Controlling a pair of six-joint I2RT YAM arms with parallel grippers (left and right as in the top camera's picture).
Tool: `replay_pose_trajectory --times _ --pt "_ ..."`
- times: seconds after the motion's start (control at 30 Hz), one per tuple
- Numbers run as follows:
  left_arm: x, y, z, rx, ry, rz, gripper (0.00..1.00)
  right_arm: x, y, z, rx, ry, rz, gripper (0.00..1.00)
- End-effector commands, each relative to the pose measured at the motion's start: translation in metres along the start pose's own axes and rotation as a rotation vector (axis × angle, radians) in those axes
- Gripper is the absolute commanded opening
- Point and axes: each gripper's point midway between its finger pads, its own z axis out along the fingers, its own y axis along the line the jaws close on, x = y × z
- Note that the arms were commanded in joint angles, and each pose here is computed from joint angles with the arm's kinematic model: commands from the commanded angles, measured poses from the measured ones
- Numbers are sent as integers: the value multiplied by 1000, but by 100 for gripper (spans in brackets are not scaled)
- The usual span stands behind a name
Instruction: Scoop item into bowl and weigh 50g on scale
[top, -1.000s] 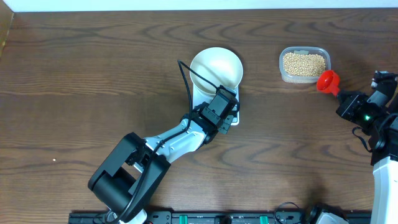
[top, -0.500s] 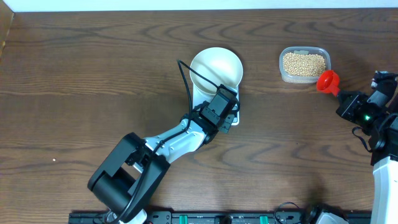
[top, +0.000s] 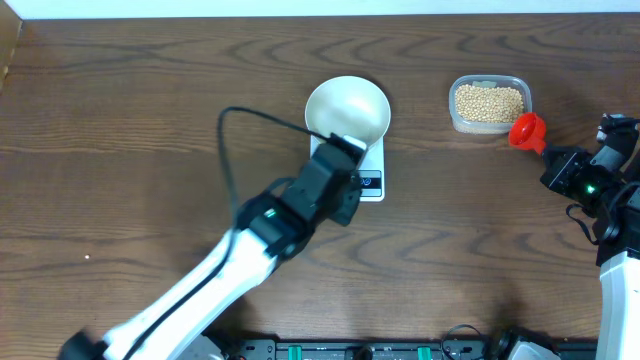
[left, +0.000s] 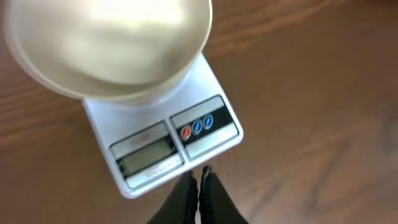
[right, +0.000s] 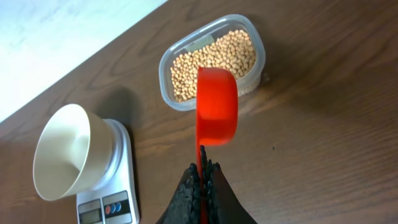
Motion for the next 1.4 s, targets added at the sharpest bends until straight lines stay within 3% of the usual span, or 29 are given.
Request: replay_pose_trajectory --times 0.0,0.17,0.33,0.7,1.03,1.2,1.37 --pt "-17 27 -33 -95 -94 -47 7 -7 3 -3 -12 -13 -22 1" --pt "-38 95 -71 -335 -228 -152 8 -10 -2 3 4 -19 -23 1" --pt "-42 161 -79 -489 -266 -277 7 -18 -7 14 5 -35 -30 1" --pt "-39 225 -78 -618 -285 -389 8 -55 -6 17 -11 -174 89 1" --pt "-45 226 -63 -573 -312 -433 7 -63 -9 16 4 -209 140 1" --pt "-52 187 -41 -389 -283 -389 8 -51 -14 18 33 -164 116 1" --pt "-47 140 -26 -298 -220 -310 7 -40 -12 20 26 -116 60 1"
